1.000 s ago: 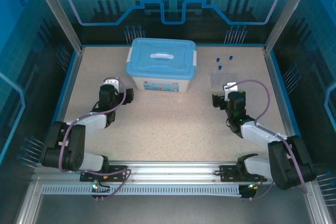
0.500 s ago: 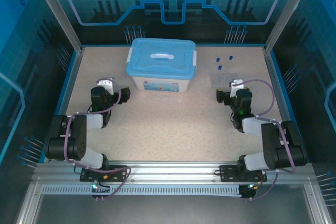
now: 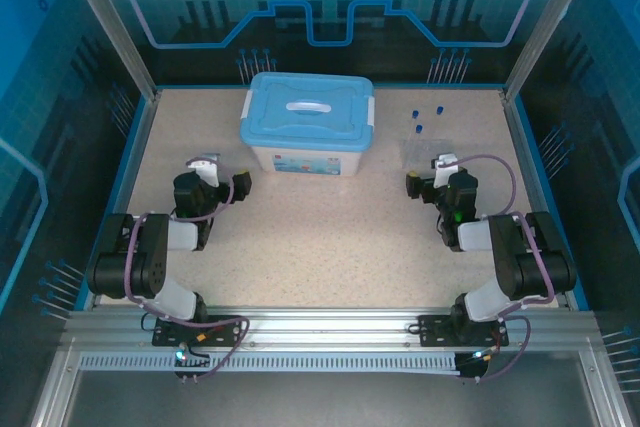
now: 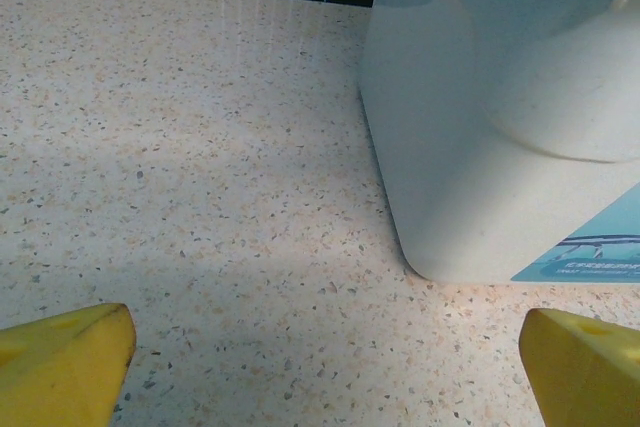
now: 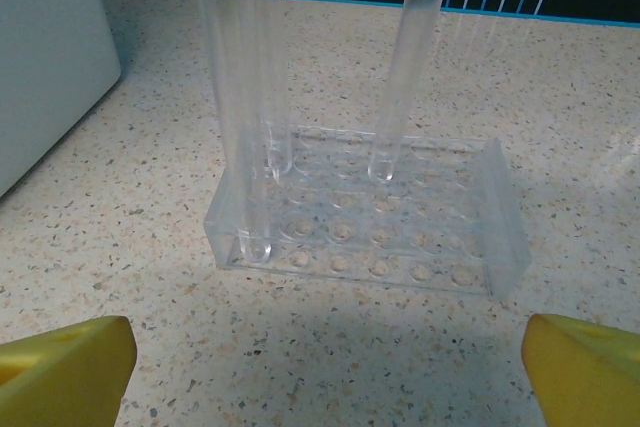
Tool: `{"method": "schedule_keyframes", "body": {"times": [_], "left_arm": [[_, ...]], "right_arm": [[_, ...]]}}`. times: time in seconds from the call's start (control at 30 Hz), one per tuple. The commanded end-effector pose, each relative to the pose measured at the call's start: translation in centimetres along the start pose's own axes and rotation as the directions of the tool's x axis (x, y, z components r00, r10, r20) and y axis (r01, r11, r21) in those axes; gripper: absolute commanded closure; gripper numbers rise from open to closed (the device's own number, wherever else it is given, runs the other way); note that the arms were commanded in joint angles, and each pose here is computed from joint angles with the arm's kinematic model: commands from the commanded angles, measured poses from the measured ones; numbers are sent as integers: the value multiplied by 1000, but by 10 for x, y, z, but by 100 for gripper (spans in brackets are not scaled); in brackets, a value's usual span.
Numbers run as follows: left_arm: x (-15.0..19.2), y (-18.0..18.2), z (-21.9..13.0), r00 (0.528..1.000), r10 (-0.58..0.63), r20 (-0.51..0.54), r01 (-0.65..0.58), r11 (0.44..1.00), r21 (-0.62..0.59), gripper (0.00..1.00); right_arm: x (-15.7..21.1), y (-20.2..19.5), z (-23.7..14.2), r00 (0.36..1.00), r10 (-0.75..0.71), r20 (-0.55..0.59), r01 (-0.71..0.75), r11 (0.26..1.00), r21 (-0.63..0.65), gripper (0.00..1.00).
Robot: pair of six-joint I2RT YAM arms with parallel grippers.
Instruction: Organize the chemistry lab equipment
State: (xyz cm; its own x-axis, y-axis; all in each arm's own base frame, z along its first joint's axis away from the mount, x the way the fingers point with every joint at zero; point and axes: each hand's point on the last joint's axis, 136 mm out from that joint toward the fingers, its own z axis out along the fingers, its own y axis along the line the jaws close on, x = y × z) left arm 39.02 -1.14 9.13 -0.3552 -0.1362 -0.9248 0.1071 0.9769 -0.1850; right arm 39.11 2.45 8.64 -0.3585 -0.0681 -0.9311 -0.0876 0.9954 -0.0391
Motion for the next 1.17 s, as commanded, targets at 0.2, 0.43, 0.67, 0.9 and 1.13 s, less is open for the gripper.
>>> {"method": "schedule_keyframes", "body": {"times": [0.2,0.43,0.67,0.9,1.13], "left_arm": [[-7,-7,4,998,54,18,-54,999,-8,1],[-6,-7,4,998,54,17,-54,998,-10,0],[-6,-6,4,998,53,17,-53,999,-12,1],[-7,-5,4,998,52,18,-52,998,-21,1],[-7,-4,4,999,47,18,-47,998,-30,1]], "right_arm": [[-15,2,3,999,-27,43,27,1000,-8,0],[-15,3,4,999,-35,40,35,999,-1,0],[-15,3,4,999,-36,40,36,999,1,0],[-15,3,4,999,-36,40,36,999,1,0],[-15,3,4,999,-36,41,36,999,0,0]]}}
